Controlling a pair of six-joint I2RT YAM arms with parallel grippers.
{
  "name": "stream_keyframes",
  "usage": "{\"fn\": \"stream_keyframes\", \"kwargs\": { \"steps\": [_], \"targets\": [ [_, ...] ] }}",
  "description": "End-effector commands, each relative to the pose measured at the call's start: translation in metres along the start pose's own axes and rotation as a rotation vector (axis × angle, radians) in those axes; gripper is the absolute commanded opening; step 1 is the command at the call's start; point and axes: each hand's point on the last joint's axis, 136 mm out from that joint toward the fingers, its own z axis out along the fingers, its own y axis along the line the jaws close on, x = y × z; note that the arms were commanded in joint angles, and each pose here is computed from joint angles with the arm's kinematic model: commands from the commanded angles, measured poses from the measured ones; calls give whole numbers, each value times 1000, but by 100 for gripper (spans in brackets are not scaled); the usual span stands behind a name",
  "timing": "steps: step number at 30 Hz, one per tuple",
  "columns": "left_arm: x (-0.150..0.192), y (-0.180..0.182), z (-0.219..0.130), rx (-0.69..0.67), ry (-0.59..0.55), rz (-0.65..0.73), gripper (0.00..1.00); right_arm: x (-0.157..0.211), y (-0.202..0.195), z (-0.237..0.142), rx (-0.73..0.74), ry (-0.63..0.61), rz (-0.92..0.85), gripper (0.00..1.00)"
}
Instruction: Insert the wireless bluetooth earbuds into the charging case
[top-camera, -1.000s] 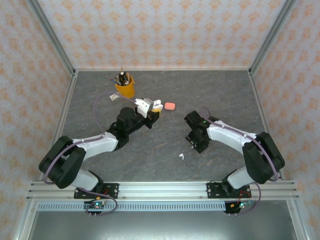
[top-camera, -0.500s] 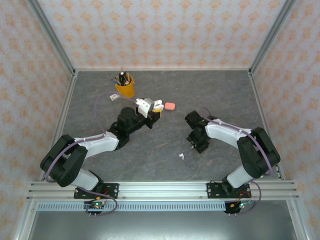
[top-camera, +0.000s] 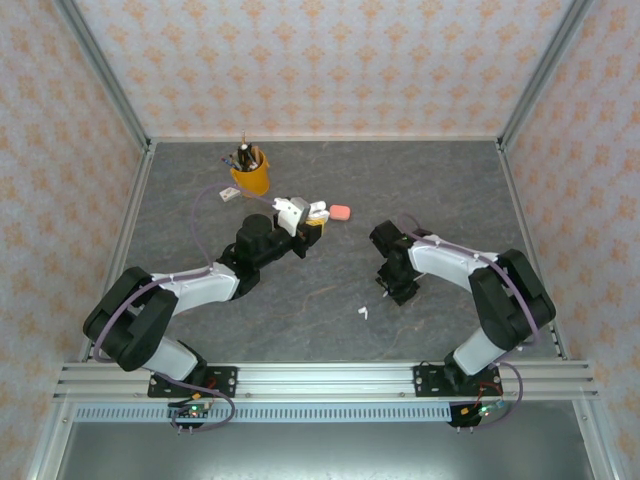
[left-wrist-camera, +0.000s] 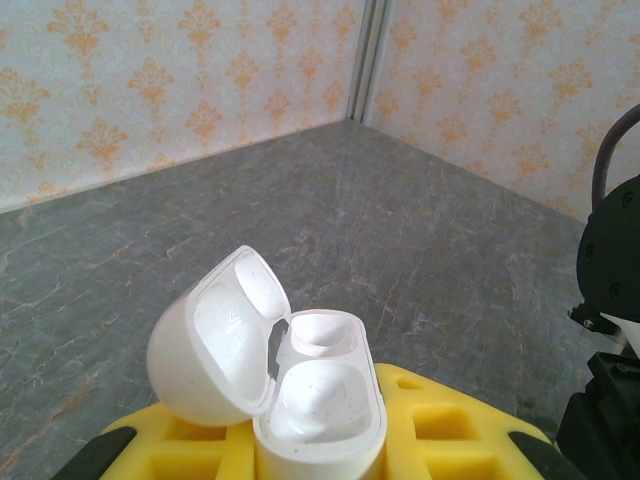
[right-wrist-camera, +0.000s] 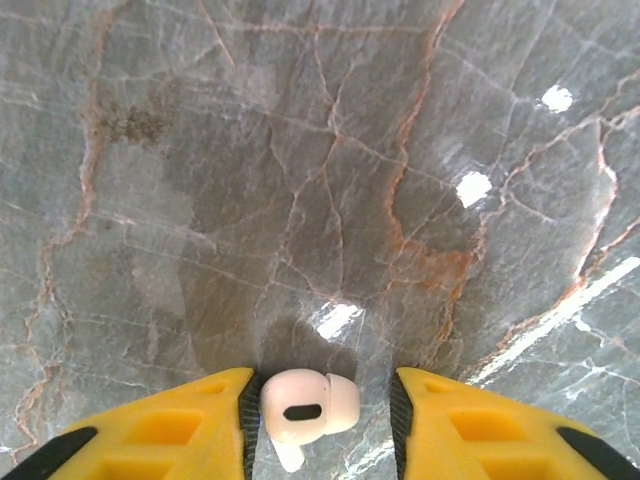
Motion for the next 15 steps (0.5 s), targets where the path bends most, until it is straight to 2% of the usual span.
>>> {"fn": "stream_keyframes", "kwargs": {
  "steps": [1,15],
  "targets": [
    [-24,-6,5,26,-69,16,0,-8,8,3,-12,-27,-2,37],
    [-29,-10,5,46,-75,11,0,-11,12,6,-19,-36,-62,27]
  ]
}}
